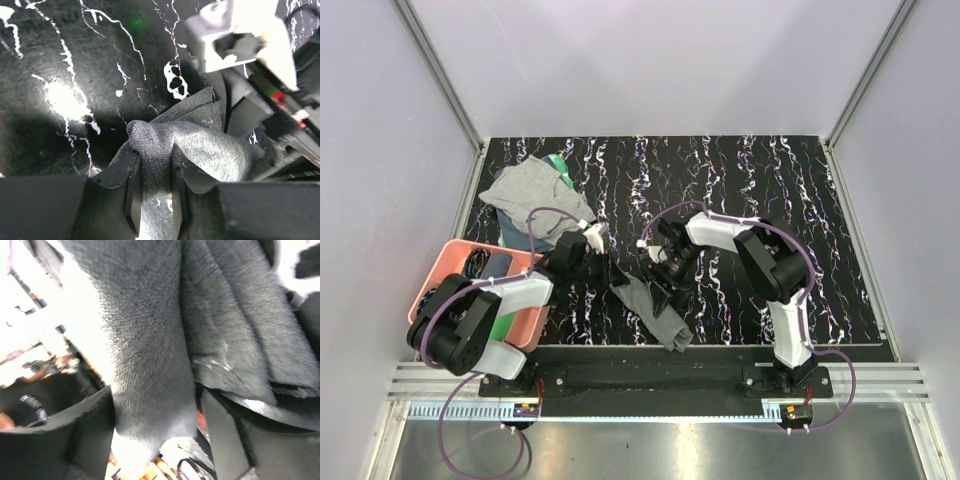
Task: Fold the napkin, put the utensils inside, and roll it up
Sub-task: Roll the napkin with the utensil
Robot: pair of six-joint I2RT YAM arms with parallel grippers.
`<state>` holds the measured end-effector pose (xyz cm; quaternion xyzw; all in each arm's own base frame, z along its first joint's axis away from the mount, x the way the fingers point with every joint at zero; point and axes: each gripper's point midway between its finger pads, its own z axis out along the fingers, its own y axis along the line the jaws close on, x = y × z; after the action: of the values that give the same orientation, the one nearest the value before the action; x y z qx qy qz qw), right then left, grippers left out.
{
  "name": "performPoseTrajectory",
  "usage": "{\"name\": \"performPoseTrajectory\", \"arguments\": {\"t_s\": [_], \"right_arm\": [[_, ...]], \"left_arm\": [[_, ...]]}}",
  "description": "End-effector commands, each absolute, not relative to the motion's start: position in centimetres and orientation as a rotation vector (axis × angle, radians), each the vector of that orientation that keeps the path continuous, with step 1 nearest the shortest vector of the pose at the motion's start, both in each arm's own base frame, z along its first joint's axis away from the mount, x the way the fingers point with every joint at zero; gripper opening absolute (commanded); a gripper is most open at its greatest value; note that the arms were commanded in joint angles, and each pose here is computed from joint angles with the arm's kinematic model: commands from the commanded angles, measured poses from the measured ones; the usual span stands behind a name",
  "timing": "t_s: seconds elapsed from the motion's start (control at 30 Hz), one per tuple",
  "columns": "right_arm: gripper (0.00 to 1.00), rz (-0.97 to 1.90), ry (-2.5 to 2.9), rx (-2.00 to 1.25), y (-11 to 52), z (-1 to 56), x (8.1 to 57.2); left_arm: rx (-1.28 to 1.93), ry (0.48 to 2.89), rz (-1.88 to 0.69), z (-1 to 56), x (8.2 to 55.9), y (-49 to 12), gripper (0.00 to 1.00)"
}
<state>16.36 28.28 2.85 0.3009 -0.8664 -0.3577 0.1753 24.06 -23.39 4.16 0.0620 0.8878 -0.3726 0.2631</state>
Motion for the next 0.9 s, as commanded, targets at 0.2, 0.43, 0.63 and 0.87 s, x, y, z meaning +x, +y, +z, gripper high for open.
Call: {"name": "performPoseTrajectory", "arguments": {"t_s": [0.2, 0.43, 0.63, 0.87], "right_arm": [[0.94, -0.729, -3.160, 1.186, 28.0, 10.1, 26.4], [1.00, -0.385, -3.305, 1.582, 30.7, 10.1, 22.5], [1.00, -0.174, -3.321, 1.689, 32.3, 7.2, 19.0], [1.00, -0.086, -3.246, 1.786, 33.7, 3.9, 16.9]], "left_arm": [[0.203, 2.531, -0.999, 2.7, 23.0, -23.4, 0.21], [0.197, 2.549, -1.000, 3.0, 22.9, -23.4, 0.21], [0.198, 2.553, -0.998, 3.1, 22.7, -23.3, 0.21], [0.197, 2.549, -1.000, 3.4, 22.7, -23.3, 0.21]]}}
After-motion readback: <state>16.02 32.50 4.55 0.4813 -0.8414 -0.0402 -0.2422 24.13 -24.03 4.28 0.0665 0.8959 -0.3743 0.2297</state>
